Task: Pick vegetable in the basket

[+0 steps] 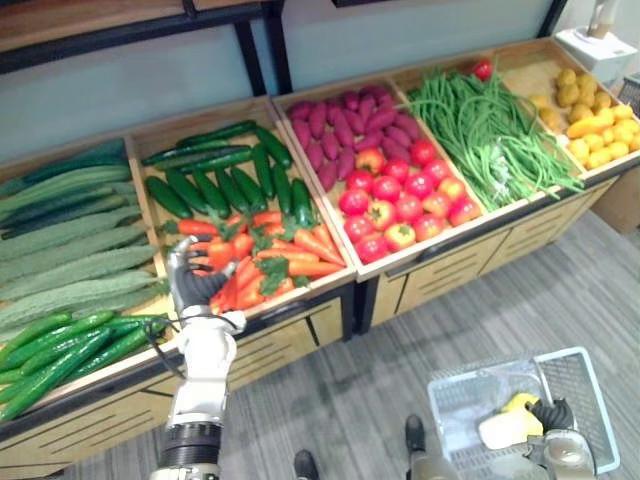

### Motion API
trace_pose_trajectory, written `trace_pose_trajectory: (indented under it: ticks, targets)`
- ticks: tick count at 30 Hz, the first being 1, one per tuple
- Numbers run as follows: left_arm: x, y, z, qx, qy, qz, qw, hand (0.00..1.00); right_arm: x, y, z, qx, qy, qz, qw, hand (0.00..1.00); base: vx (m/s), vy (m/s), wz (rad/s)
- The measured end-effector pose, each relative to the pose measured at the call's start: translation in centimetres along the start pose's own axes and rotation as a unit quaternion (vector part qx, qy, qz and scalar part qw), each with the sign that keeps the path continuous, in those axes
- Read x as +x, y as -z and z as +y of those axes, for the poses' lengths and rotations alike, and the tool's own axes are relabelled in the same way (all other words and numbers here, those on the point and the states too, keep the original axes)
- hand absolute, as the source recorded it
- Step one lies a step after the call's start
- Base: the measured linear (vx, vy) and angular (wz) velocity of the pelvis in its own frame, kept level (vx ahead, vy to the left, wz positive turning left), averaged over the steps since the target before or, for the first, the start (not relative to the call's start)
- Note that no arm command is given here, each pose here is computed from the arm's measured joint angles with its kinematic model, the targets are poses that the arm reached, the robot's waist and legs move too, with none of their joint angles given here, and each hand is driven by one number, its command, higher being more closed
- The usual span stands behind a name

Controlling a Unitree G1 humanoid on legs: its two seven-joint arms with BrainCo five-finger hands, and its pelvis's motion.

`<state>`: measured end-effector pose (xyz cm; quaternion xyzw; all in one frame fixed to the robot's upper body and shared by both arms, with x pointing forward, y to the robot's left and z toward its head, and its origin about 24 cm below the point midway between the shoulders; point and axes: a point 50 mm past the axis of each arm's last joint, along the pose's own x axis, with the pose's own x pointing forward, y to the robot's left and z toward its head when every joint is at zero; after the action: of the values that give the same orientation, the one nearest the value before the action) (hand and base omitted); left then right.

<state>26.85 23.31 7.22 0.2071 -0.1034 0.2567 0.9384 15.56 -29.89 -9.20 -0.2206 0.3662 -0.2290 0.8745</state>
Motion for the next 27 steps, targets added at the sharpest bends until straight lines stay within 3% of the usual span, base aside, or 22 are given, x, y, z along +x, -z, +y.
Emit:
trace_pose_trajectory:
  ticks: [10,17,27]
  targets:
    - [-2.8,-1.3,-5.5,-0.036,0.169,-0.021,0.985,1.00,0.3,-0.7,0.5,-0.020,-0.021,-0.005,1.000,1.00,0.00,0.000,-0.04]
    - [-6.3,-2.9,-10.0,-0.076,0.301,-0.034,0.950,1.00,0.8,-2.2,1.2,-0.030,-0.047,-0.021,0.998,1.00,0.02,-0.002,-0.24]
    - [-9.6,-7.4,-14.7,-0.149,0.417,-0.080,0.893,1.00,3.2,-9.9,-0.9,-0.014,-0.048,-0.095,0.994,1.00,-0.01,-0.011,-0.17]
